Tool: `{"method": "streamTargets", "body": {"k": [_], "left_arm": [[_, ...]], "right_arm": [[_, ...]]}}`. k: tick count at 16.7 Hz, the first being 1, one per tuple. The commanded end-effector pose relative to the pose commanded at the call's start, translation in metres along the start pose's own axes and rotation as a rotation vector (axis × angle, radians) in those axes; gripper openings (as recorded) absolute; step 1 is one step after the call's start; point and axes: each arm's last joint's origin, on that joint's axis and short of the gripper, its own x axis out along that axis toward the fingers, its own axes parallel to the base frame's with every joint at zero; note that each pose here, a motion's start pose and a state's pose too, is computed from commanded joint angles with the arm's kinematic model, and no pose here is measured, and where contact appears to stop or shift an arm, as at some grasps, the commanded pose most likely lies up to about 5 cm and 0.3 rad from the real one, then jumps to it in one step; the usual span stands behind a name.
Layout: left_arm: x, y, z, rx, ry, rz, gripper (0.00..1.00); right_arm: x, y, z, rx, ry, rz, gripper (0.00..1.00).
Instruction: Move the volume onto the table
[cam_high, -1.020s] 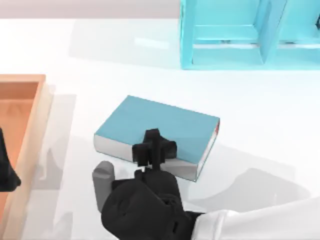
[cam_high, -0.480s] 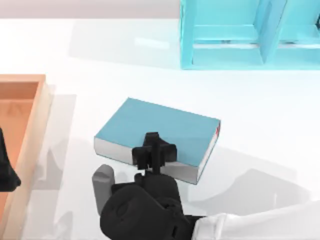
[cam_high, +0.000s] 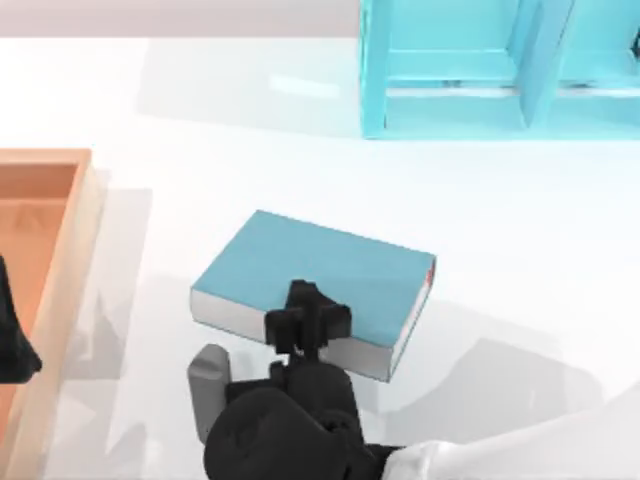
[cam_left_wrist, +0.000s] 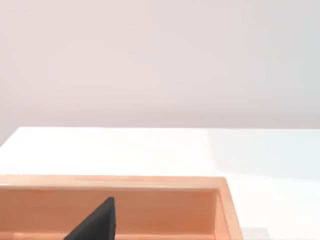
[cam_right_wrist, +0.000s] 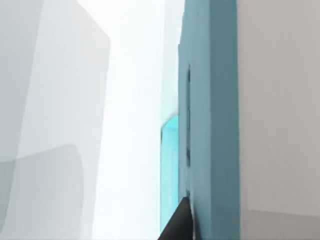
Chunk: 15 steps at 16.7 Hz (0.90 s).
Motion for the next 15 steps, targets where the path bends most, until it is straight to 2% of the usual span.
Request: {"method": "streamTargets", "body": {"k": [5, 15], "left_arm": [[0.0, 0.0, 0.0, 0.0, 0.0, 0.0, 1.0], [0.0, 0.0, 0.0, 0.0, 0.0, 0.0, 1.0]], "right_arm": [[0.002, 0.0077, -0.0014, -0.006, 0.002, 0.003, 0.0], [0.002, 0.0077, -0.0014, -0.006, 0.002, 0.003, 0.75]]}}
